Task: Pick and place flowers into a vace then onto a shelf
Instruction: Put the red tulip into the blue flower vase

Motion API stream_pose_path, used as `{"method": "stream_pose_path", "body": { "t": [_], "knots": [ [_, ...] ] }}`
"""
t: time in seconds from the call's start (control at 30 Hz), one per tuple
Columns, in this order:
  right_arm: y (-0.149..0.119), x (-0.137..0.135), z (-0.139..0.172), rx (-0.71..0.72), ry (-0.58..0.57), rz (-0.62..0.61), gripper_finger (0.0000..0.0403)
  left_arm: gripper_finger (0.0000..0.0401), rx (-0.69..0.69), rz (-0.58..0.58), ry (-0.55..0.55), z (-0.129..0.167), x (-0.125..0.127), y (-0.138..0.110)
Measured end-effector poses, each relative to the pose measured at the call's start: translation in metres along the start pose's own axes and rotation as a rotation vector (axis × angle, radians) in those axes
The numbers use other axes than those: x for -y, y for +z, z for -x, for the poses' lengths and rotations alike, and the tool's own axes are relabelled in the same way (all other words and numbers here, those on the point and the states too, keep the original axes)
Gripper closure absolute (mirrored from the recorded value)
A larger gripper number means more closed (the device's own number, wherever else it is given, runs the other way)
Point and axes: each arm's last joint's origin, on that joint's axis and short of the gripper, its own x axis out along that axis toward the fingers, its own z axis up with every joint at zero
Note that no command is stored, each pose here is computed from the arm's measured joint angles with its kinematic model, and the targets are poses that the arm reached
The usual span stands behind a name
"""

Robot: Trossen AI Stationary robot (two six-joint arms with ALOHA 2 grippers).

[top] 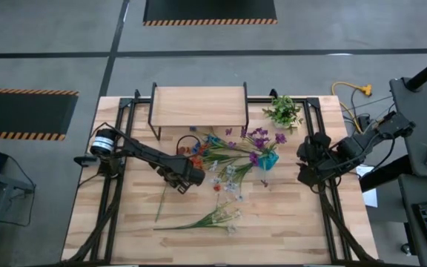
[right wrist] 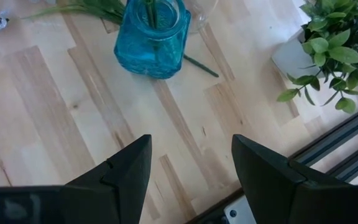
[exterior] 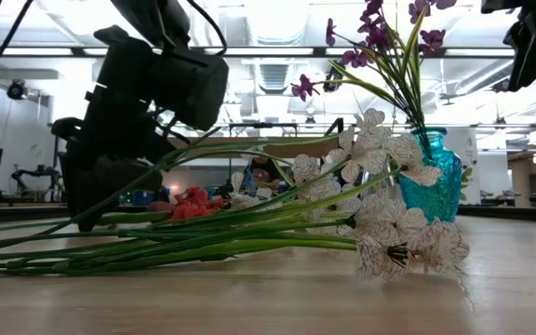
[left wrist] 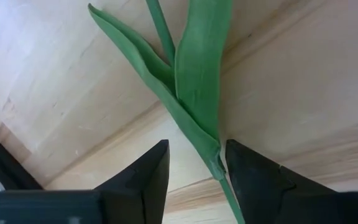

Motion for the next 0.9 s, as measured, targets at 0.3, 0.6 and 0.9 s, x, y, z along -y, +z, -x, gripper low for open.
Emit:
{"method": "stream_pose_path", "body": {
  "t": [0.3, 0.6, 0.9],
  "knots": [
    [0.0, 0.0, 0.0, -0.004, 0.003, 0.015, 0.0188, 0.0346, -0.063, -0.028, -0.048, 0.003, 0.0, 0.004],
    [0.0, 0.0, 0.0, -0.004, 0.004, 0.019, 0.0188, 0.0397, -0.083, -0.098, -0.02, 0.004, -0.005, 0.003],
    [0.01, 0.003, 0.019, 0.055, 0.055, -0.013, 0.0188, 0.04, -0.054, -0.154, 0.018, 0.032, -0.034, -0.01]
  ]
}}
